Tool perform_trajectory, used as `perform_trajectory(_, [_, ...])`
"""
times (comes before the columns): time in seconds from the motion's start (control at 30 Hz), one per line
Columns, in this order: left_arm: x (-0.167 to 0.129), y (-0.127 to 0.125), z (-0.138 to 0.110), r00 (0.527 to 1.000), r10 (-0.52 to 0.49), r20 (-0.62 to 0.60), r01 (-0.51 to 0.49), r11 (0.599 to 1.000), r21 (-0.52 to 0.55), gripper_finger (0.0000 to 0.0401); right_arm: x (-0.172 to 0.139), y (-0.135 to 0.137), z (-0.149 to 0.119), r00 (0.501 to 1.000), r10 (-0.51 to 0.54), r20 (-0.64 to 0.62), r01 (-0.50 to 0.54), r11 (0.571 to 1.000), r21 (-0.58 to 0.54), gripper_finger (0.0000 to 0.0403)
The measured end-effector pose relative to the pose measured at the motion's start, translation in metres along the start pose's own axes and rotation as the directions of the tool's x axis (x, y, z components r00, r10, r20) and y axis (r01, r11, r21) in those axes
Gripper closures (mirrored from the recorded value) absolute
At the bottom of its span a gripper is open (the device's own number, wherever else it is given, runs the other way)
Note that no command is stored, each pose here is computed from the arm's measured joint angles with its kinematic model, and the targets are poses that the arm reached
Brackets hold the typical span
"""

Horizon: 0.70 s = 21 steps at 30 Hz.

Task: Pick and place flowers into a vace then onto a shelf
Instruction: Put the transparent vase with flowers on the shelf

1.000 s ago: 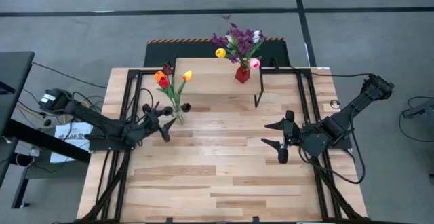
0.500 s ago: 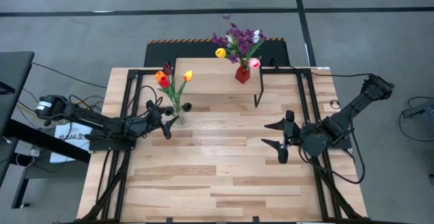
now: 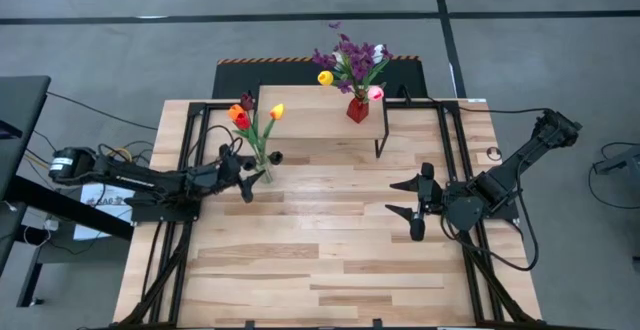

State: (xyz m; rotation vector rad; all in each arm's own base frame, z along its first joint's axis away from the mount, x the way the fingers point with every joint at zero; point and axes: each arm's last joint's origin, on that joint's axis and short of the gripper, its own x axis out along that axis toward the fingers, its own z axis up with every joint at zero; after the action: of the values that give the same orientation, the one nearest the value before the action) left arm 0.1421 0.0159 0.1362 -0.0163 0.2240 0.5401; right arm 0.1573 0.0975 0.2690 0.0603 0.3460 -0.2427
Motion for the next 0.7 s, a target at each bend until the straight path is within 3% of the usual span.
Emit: perform_trajectory(0.7, [0.007, 0.012, 0.004, 0.996, -0.082, 0.016, 0.082, 0.997, 0.014, 0.0168, 0.000, 0.000, 0.000, 1.000, 0.000, 0.000, 0.000, 1.000, 0.000, 0.0147])
